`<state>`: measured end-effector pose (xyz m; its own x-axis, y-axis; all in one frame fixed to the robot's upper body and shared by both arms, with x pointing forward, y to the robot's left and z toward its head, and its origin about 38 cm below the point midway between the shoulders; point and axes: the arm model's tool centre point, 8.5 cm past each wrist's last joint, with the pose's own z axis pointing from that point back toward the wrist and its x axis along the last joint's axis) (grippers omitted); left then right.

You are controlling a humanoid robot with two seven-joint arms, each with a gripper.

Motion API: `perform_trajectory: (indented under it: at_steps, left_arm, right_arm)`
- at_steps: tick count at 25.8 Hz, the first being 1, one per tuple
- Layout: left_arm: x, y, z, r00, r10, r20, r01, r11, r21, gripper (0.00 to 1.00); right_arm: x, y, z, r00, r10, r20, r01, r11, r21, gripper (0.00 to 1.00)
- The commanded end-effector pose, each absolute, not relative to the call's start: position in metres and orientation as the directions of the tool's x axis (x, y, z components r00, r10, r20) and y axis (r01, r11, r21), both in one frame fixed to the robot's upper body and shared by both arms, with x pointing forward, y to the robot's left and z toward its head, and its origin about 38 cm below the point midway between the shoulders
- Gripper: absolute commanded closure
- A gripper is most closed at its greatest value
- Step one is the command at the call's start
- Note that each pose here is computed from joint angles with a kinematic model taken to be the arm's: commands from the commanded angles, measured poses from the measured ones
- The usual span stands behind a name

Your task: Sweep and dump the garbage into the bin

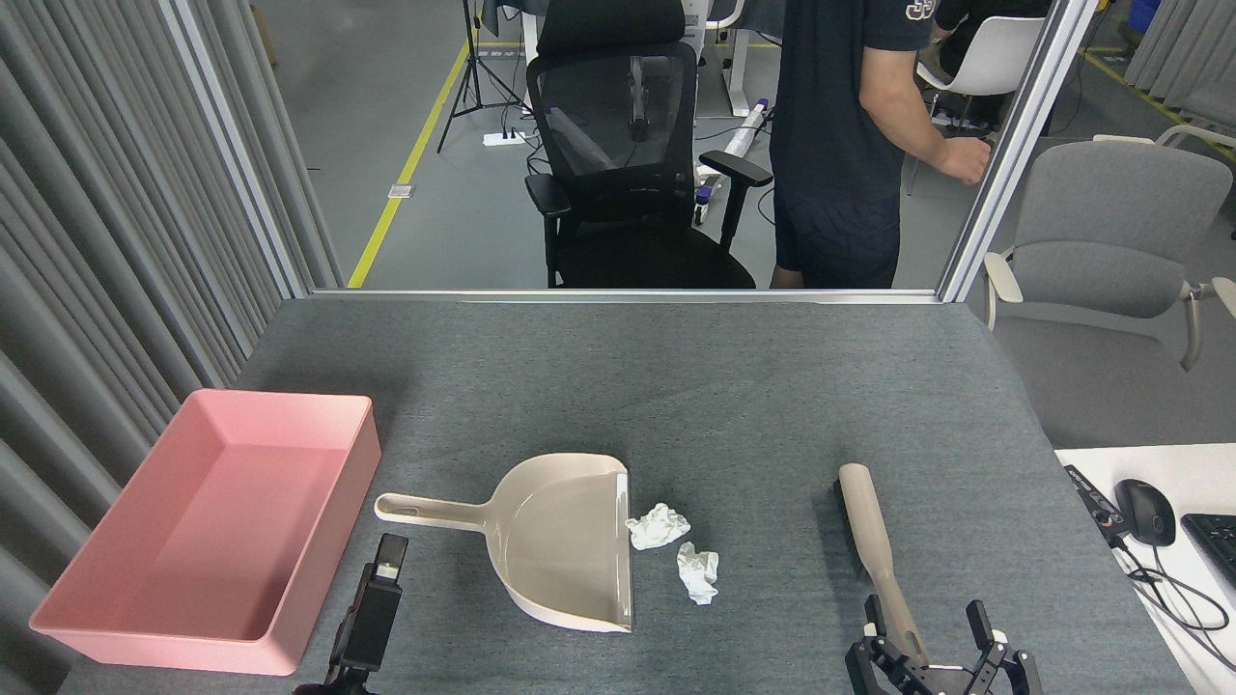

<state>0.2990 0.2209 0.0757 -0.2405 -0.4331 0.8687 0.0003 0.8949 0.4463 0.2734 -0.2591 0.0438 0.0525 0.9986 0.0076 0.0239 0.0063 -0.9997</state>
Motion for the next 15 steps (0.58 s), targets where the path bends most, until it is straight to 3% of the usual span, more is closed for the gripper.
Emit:
perform_trajectory:
  at_steps: [1, 7, 15]
  left_arm:
    - [0.299, 0.22, 0.078, -0.27, -0.413, 0.87, -0.003, 0.904, 0.428, 0.0]
    - [0.311, 0.22, 0.078, -0.271, -0.416, 0.868, -0.002, 0.902, 0.432, 0.0]
    - [0.33, 0.216, 0.045, -0.182, -0.408, 0.894, 0.035, 0.906, 0.421, 0.0]
  right_arm:
    - [0.269, -0.26, 0.04, 0.049, 0.999, 0.005, 0.017, 0.004, -1.0, 0.01]
    - [0.266, -0.26, 0.029, 0.051, 0.999, 0.009, -0.012, 0.009, -1.0, 0.01]
    - [0.269, -0.262, 0.017, 0.051, 0.999, 0.009, -0.051, 0.012, -0.999, 0.01]
